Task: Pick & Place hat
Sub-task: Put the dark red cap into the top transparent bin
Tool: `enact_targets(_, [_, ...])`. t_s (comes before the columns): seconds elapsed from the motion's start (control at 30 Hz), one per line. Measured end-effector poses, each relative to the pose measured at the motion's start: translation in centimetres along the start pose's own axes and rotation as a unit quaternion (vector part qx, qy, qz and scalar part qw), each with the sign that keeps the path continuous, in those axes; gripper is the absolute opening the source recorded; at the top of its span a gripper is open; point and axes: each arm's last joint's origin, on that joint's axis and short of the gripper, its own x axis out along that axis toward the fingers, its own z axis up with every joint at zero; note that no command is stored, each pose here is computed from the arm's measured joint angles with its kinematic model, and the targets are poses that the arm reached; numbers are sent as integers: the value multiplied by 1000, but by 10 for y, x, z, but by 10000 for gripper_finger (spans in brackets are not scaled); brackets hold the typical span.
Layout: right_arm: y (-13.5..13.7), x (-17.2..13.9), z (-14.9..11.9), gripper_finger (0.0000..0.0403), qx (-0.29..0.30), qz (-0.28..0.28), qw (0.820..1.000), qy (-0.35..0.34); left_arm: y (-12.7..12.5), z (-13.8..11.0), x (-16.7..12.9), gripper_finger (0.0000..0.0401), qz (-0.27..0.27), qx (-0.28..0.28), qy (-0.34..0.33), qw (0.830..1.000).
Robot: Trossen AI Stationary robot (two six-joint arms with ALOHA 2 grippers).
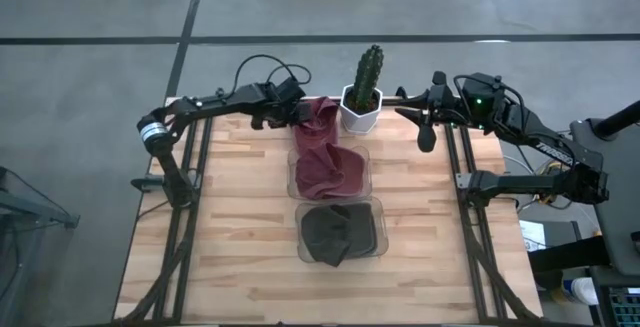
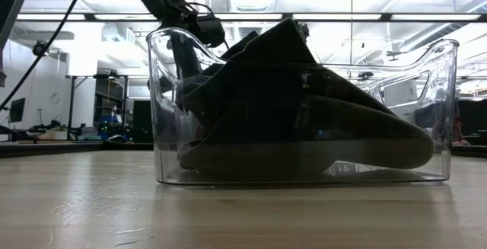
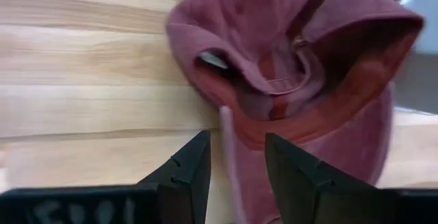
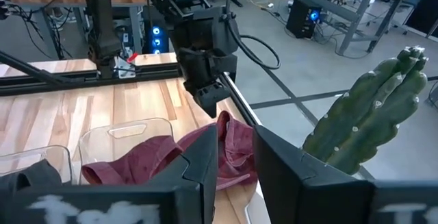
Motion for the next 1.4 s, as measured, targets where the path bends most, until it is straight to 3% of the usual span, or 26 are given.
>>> enact_targets(1.03, [-1,10,-2,87,11,1,1000,16,10,-19,29,130,-32,-11,-7,999])
enact_targets(1.4, [-1,10,-2,90,25,1,1000,16,15,-28,57,130,-22,-13,15,1000])
